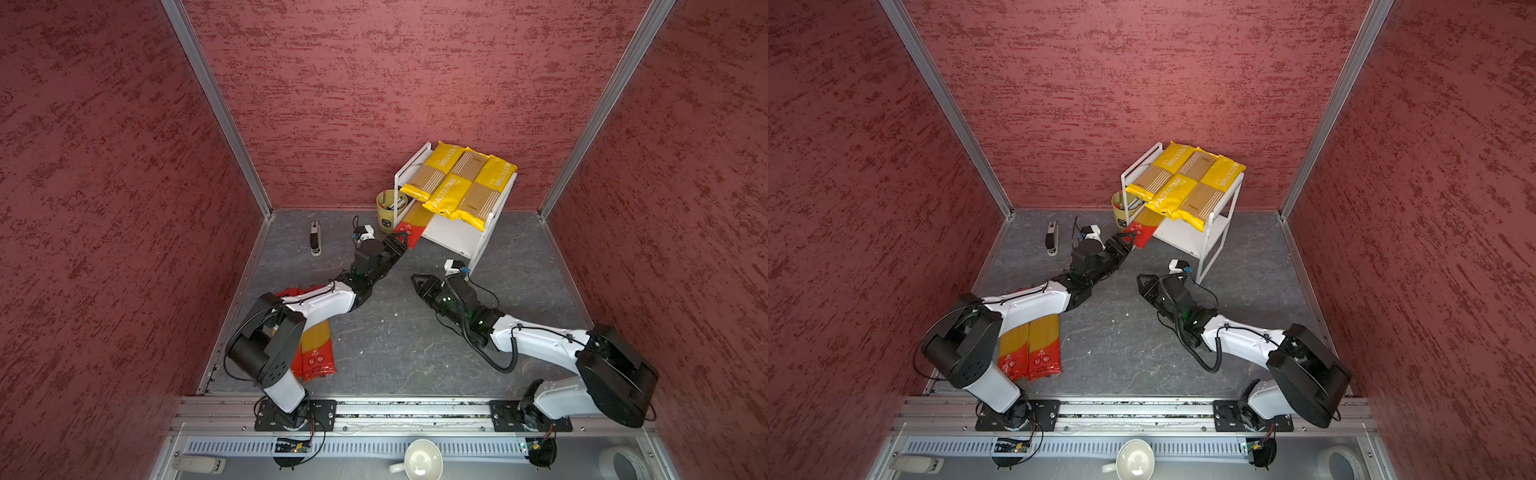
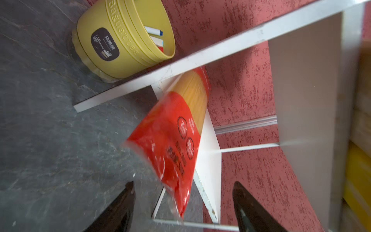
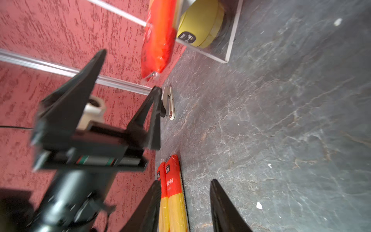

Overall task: Place and organize the pasta boxes and bags onto the shelf
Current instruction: 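Release the pack with the left gripper and withdraw both grippers toward floor packs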

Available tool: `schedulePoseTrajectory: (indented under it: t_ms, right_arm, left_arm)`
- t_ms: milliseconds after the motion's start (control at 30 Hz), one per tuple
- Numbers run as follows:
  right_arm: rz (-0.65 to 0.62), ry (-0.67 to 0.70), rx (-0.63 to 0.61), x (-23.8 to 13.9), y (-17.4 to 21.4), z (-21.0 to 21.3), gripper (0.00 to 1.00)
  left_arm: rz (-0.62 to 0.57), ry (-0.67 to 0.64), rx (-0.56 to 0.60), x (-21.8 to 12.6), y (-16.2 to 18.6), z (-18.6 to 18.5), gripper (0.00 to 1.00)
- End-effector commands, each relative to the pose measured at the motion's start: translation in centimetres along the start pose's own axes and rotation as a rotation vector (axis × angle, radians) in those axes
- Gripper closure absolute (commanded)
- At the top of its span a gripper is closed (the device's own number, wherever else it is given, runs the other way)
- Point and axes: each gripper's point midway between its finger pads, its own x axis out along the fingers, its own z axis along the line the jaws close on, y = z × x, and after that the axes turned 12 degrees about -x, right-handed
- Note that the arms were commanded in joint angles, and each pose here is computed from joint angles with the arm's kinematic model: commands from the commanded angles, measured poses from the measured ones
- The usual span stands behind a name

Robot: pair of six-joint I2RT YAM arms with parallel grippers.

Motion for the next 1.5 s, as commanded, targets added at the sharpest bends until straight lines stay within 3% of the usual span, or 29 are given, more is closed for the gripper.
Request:
schedulePoseTrajectory:
  t_ms: [0,167,367,567,733,967,1300,1467]
  right_arm:
    - [0.062,-0.009,-0.091,0.5,1.8,1.4,0.58]
    - [0.137,0.0,-0.216,1.6,5.7,2.3,0.58]
    - [0.245,-0.035,-0.341,4.5,11.1,5.1,0.6]
    - [0.406,-0.107,-0.378,8.2,17.9,7.7,0.62]
    - [0.51,-0.144,-0.403,10.1,21.9,8.8,0.57]
    - [0.618,-0.166,-0.377,12.5,25.4,8.8,0.5]
    - [0.672,-0.191,-0.311,14.8,28.1,8.7,0.51]
    - [0.663,-0.197,-0.306,15.4,28.1,9.2,0.57]
  left_arm:
    - [0.077,-0.113,0.079,-2.8,1.6,2.4,0.24]
    - [0.044,-0.244,0.167,-9.1,0.7,5.2,0.24]
    - [-0.07,-0.403,0.298,-17.3,-3.5,8.7,0.23]
    - [-0.174,-0.484,0.282,-22.8,-7.8,11.4,0.21]
    - [-0.192,-0.473,0.2,-24.0,-9.2,12.4,0.2]
    - [-0.21,-0.442,0.194,-24.3,-9.6,11.6,0.2]
    - [-0.207,-0.383,0.179,-23.8,-9.8,9.9,0.2]
    - [-0.197,-0.374,0.165,-23.3,-9.5,10.3,0.2]
